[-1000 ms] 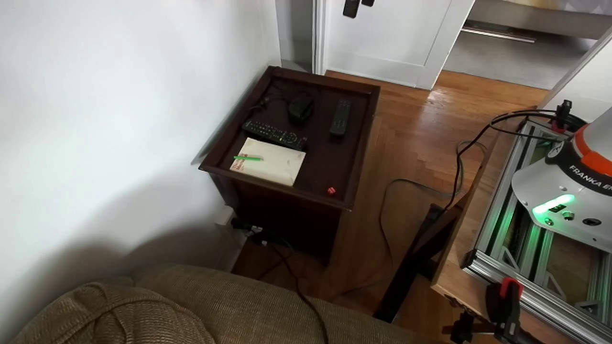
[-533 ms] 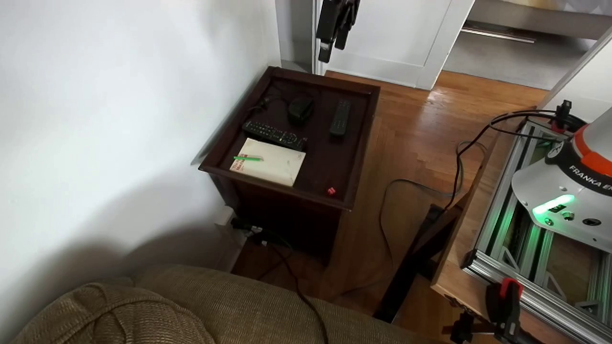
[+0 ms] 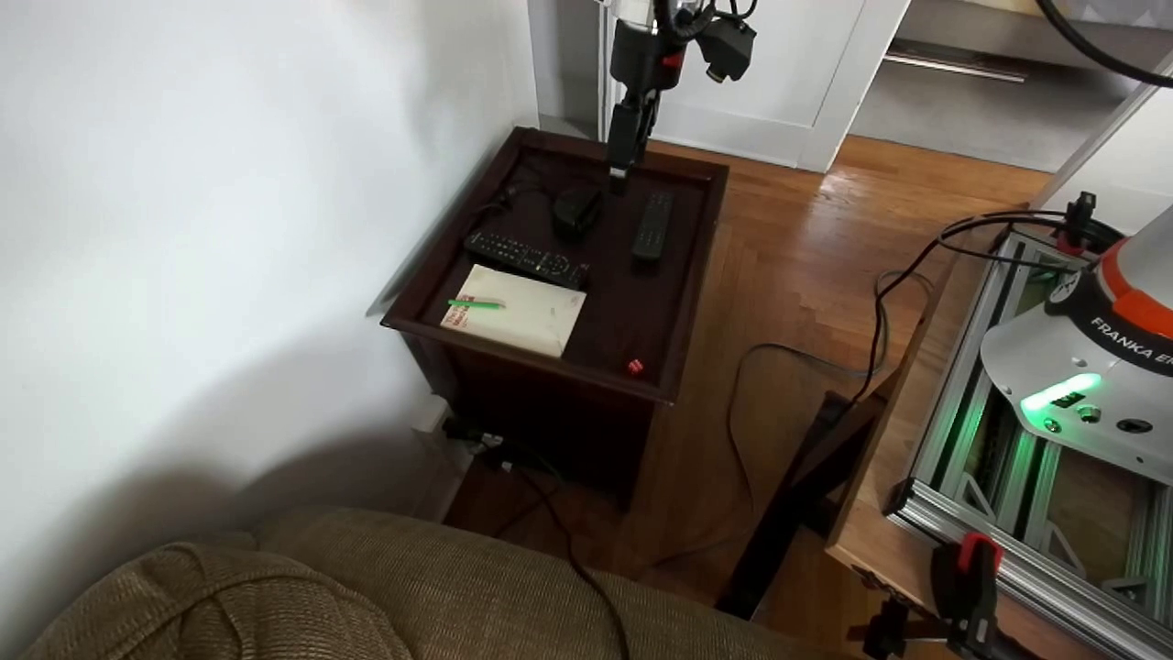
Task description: Press a button on the black remote control
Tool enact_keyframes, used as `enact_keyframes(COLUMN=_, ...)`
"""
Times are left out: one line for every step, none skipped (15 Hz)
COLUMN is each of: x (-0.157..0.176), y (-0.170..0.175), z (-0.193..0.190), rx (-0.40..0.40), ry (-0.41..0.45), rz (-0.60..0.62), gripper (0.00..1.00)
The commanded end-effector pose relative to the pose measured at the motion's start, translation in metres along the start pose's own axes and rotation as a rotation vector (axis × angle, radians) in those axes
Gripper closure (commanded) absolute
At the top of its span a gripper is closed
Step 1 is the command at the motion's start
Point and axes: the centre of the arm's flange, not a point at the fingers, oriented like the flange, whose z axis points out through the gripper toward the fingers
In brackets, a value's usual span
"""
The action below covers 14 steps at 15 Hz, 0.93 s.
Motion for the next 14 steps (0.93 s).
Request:
enact_keyframes(x=0.001, y=0.0, z=-0.001, rx=0.0, ry=0.002, rz=-0.003, gripper=0.0)
enact_keyframes(x=0.003, y=0.0, z=-0.002, rx=0.0, ry=0.006, rz=-0.004, gripper=0.0)
enact_keyframes(x=0.004, y=0.0, z=-0.003, rx=0.0, ry=0.008, rz=-0.006, gripper=0.0)
enact_keyframes(x=0.004, y=0.0, z=-0.003, rx=0.0, ry=0.01, rz=-0.006, gripper=0.0)
enact_keyframes(x=0.004, y=0.0, z=-0.003, rx=0.0, ry=0.01, rz=-0.007, gripper=0.0)
enact_keyframes(x=0.007, y=0.001, z=0.005, rx=0.007, ry=0.005, rz=-0.019, gripper=0.0)
enact_keyframes(x=0.011, y=-0.002, z=0.016, rx=0.013, ry=0.013, rz=-0.012, gripper=0.0)
enact_keyframes(x=0.013, y=-0.005, z=0.026, rx=0.013, ry=0.015, rz=-0.01, gripper=0.0)
enact_keyframes(x=0.016, y=-0.009, z=0.037, rx=0.025, ry=0.02, rz=-0.017, gripper=0.0)
enact_keyframes(x=0.017, y=-0.011, z=0.047, rx=0.019, ry=0.019, rz=-0.017, gripper=0.0)
enact_keyframes(x=0.019, y=-0.013, z=0.057, rx=0.022, ry=0.025, rz=-0.014, gripper=0.0)
enact_keyframes(x=0.019, y=-0.012, z=0.065, rx=0.028, ry=0.039, rz=-0.01, gripper=0.25)
enact_keyframes(x=0.02, y=-0.012, z=0.074, rx=0.028, ry=0.052, rz=-0.005, gripper=0.26)
enact_keyframes(x=0.021, y=-0.011, z=0.082, rx=0.036, ry=0.074, rz=0.002, gripper=0.32)
